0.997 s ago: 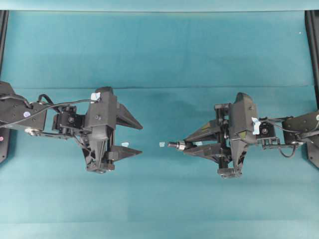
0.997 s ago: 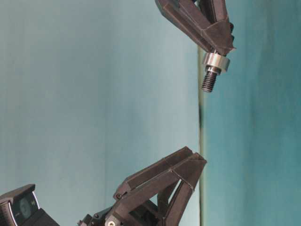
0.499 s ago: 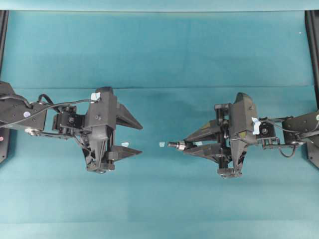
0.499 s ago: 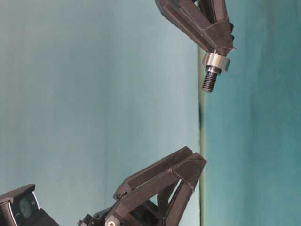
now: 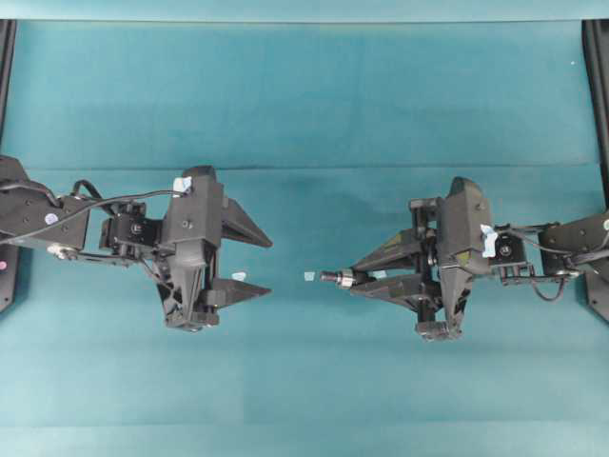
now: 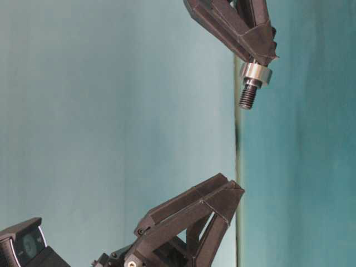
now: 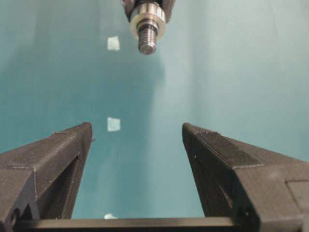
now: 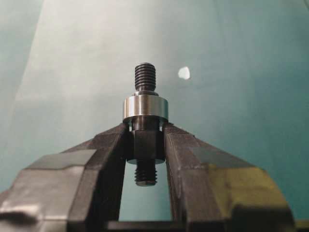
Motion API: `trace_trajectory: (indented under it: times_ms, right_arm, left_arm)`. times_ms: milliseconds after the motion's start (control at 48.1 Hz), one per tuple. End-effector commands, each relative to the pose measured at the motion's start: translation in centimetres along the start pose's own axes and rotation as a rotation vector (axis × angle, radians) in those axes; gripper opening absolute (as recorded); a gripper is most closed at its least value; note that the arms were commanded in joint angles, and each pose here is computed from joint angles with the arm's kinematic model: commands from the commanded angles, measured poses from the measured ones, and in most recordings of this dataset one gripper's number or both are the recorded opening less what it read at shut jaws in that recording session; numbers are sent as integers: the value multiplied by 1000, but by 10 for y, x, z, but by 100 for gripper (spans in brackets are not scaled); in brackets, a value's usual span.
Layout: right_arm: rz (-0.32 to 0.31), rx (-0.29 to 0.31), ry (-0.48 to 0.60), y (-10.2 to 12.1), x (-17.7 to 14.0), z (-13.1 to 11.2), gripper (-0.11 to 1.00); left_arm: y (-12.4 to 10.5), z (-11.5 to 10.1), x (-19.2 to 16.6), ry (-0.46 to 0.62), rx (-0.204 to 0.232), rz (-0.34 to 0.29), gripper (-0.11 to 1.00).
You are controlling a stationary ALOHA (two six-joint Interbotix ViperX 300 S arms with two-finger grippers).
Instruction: Insert the washer onto the shaft with both hands.
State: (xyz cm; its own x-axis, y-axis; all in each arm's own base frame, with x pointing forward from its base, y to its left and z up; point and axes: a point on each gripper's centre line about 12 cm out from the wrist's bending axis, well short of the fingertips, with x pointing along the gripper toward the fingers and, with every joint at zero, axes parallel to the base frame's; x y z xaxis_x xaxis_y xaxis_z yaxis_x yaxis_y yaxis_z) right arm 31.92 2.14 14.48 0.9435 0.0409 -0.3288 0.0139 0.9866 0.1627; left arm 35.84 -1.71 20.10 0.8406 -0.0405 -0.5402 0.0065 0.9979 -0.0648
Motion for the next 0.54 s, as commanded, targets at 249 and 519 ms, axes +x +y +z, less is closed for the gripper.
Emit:
trace_trajectory:
  times_ms: [249, 519]
  right_arm:
    - [8, 8, -30, 3, 1, 8, 0]
    - [8, 7, -28, 2, 1, 8, 0]
  left_arm:
    - [-1, 9, -4, -30, 4, -4, 82]
    - [-2, 9, -4, -30, 2, -5, 82]
